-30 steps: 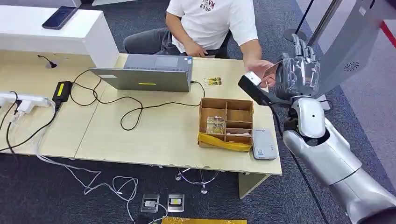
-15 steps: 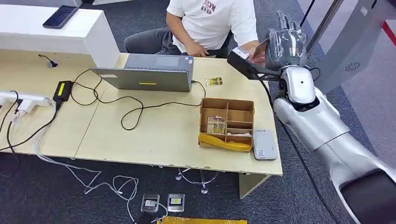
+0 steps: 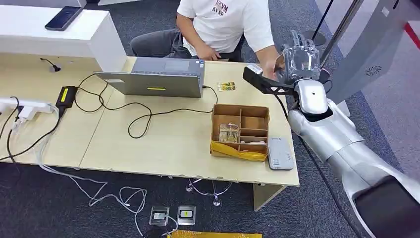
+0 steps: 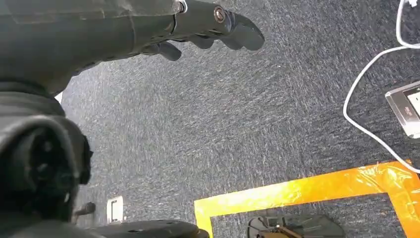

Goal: Pass the card to the sensor for recognition and then transmit it.

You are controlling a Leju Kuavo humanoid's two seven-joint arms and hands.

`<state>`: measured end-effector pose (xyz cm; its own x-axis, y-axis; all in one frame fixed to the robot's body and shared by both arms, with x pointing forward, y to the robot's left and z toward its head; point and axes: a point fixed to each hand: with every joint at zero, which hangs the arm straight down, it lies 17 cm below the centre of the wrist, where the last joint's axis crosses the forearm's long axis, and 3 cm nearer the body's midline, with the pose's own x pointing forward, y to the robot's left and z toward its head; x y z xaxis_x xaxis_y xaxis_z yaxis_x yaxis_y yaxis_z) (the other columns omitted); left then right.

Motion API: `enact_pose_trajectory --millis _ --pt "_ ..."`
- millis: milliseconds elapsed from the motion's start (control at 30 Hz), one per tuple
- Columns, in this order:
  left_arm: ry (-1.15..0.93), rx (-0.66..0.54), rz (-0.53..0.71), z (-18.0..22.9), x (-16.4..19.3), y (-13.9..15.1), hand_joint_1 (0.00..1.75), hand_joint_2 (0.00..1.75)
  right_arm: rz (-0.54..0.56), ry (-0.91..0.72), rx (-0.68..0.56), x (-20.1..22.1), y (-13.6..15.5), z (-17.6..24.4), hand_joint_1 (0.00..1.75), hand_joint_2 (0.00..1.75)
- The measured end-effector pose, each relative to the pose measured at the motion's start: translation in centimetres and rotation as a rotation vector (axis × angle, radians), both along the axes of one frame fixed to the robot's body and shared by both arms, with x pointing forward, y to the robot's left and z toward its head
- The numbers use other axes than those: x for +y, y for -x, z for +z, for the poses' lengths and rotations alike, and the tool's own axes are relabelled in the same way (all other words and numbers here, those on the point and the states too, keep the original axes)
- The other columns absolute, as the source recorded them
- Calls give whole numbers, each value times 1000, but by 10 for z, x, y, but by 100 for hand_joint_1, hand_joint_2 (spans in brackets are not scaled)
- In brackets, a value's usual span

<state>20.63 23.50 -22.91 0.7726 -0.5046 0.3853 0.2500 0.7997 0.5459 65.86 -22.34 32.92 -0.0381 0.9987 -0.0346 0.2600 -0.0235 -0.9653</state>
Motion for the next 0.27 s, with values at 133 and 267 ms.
enact_pose_trajectory --millis 133,267 --pt "-2 -1 1 0 0 0 0 0 18 -48 -71 2 2 11 0 175" --pt "-6 -2 2 0 1 1 0 0 27 -87 -133 -1 7 20 0 175"
